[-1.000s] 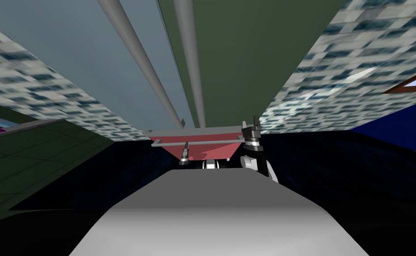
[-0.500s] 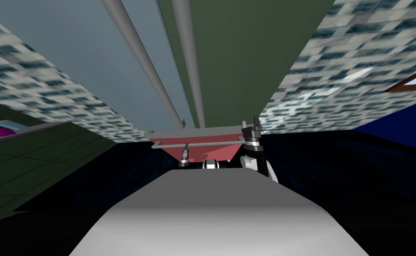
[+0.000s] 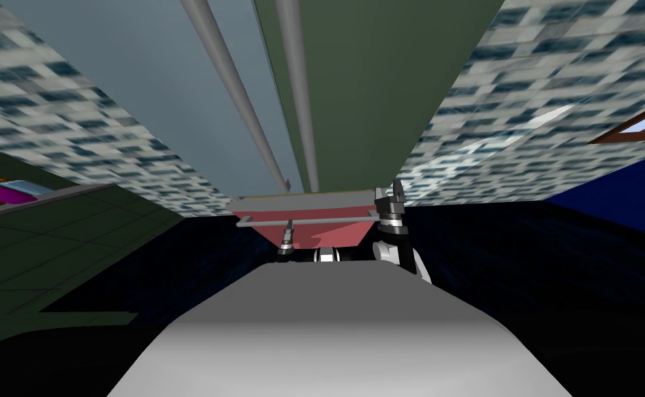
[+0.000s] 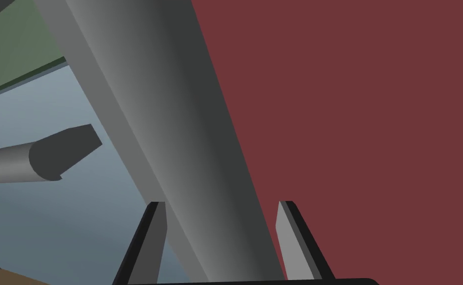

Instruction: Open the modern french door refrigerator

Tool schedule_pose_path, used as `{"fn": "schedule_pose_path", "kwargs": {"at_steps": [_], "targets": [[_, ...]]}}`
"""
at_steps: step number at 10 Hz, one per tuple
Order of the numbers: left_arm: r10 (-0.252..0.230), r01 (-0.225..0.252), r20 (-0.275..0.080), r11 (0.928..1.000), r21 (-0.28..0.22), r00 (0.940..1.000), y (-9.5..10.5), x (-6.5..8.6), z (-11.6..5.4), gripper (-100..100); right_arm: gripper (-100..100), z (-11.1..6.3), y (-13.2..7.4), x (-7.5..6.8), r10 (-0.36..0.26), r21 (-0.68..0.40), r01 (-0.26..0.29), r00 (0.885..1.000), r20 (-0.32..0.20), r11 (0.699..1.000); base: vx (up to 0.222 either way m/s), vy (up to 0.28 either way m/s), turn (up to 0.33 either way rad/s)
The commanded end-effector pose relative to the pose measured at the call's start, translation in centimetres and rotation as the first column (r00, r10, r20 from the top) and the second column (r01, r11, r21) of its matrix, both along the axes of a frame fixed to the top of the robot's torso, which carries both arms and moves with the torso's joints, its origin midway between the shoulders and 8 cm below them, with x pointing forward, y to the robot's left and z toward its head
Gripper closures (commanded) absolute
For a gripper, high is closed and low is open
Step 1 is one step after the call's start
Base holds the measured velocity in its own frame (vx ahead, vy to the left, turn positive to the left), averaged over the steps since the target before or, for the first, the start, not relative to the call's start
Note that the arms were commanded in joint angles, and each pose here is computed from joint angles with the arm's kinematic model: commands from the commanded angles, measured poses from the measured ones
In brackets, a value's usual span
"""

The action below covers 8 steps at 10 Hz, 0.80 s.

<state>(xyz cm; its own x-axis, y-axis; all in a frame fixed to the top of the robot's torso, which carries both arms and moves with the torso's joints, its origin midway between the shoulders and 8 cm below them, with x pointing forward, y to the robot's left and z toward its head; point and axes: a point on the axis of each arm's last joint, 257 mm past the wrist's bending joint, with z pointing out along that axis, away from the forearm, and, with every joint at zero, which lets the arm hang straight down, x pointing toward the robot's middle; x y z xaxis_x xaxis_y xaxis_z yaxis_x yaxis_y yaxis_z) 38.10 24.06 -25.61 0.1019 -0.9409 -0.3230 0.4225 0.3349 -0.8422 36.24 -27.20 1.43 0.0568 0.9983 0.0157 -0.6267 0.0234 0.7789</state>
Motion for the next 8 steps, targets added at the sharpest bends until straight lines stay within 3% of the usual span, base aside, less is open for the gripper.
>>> {"fn": "schedule_pose_path", "kwargs": {"at_steps": [1, 2, 7, 8], "targets": [[0.002, -0.001, -0.044, 1.0, 0.003, 0.999, 0.43, 0.42, -0.89, 100, 0, 0.0, 0.0, 0.0, 0.0, 0.0, 0.0, 1.0, 0.0, 1.0, -0.111, -0.018, 0.015], [-0.003, 0.003, -0.021, 1.0, 0.001, 0.9998, 0.17, 0.56, -0.24, 100, 0, 0.0, 0.0, 0.0, 0.0, 0.0, 0.0, 1.0, 0.0, 1.0, -0.051, -0.01, 0.005], [-0.01, 0.01, -0.046, 0.9999, 0.003, 0.9989, 0.24, 0.05, -0.73, 100, 0, 0.0, 0.0, 0.0, 0.0, 0.0, 0.0, 1.0, 0.0, 1.0, -0.177, -0.001, 0.021], [-0.014, 0.014, -0.025, 0.9999, 0.001, 0.9996, -0.01, 0.23, 0.0, 100, 0, 0.0, 0.0, 0.0, 0.0, 0.0, 0.0, 1.0, 0.0, 1.0, -0.109, -0.007, 0.005]]}}
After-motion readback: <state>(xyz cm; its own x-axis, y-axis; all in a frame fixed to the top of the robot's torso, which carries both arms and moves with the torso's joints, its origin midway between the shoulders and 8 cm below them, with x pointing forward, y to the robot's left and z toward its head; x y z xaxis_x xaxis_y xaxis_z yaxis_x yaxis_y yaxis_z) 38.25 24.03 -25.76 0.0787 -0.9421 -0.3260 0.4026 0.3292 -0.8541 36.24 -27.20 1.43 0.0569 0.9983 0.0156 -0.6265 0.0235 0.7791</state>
